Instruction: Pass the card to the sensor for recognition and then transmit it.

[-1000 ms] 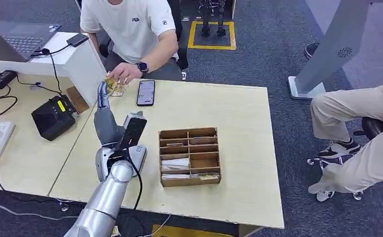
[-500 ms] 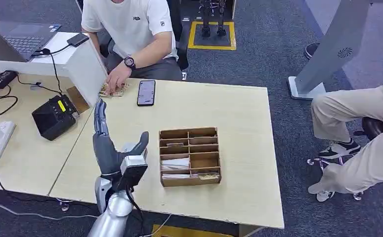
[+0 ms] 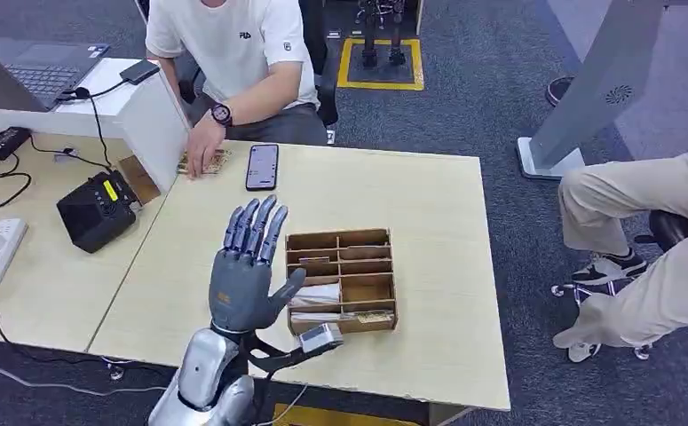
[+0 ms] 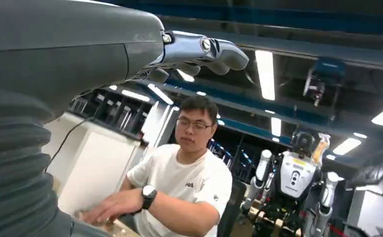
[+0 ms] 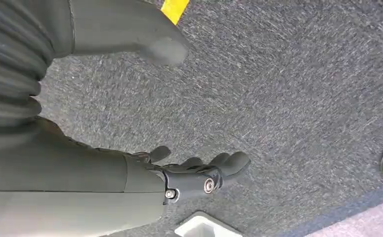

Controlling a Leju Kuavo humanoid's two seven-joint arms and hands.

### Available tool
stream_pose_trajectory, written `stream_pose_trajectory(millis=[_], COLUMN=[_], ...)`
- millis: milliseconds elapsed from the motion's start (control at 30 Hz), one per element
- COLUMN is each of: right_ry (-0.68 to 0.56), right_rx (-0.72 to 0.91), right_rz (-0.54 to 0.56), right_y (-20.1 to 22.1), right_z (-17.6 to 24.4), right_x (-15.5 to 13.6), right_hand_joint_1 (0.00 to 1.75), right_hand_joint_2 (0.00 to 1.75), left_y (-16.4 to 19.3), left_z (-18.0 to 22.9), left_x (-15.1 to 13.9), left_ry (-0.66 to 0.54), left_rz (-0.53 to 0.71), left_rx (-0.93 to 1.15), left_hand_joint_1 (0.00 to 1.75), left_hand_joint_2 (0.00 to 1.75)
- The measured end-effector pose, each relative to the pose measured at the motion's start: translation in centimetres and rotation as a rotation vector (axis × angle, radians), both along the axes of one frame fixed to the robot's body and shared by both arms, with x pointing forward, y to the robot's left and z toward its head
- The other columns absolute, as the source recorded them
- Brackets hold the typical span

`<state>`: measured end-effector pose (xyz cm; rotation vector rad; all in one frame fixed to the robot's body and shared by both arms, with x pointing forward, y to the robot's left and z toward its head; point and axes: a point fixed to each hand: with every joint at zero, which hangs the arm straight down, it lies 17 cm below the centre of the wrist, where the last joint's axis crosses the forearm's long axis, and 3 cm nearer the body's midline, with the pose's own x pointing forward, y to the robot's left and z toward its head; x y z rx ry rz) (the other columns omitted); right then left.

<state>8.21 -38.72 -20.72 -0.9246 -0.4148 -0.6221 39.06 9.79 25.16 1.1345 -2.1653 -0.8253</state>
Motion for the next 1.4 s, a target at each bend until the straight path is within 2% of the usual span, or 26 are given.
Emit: stream_pose_trajectory(millis=[133,367,600,700,900,1400], right_ry=[-0.003,-0.004,0.002,0.007,0.011,0.007], right_rx=[0.003,0.007,0.012,0.015,0.018,0.012], right_rz=[-0.004,-0.003,-0.003,0.001,-0.001,0.004], right_y=[0.1,0.3,0.3,0.4,0.4,0.3], right_z=[-0.1,-0.1,-0.2,-0.3,-0.3,-0.2], right_x=[0.0,0.0,-0.1,-0.2,-0.3,-0.3], right_hand_joint_1=[0.0,0.0,0.0,0.0,0.0,0.0], right_hand_joint_2=[1.75,1.75,1.75,1.75,1.75,1.75], left_y=[-1.1,-1.8,-2.2,-2.5,-3.2,-3.6], left_z=[-0.3,-0.2,-0.7,-2.1,-4.1,-6.1], left_x=[0.6,0.8,2.6,4.3,6.6,7.6], left_ry=[0.011,-0.001,0.058,0.138,0.223,0.275], left_rz=[0.001,-0.016,0.021,0.036,0.034,0.021], left_rx=[0.1,0.155,0.216,0.28,0.39,0.46], left_hand_joint_1=[0.0,0.0,0.0,0.0,0.0,0.0], left_hand_joint_2=[1.75,1.75,1.75,1.75,1.75,1.75])
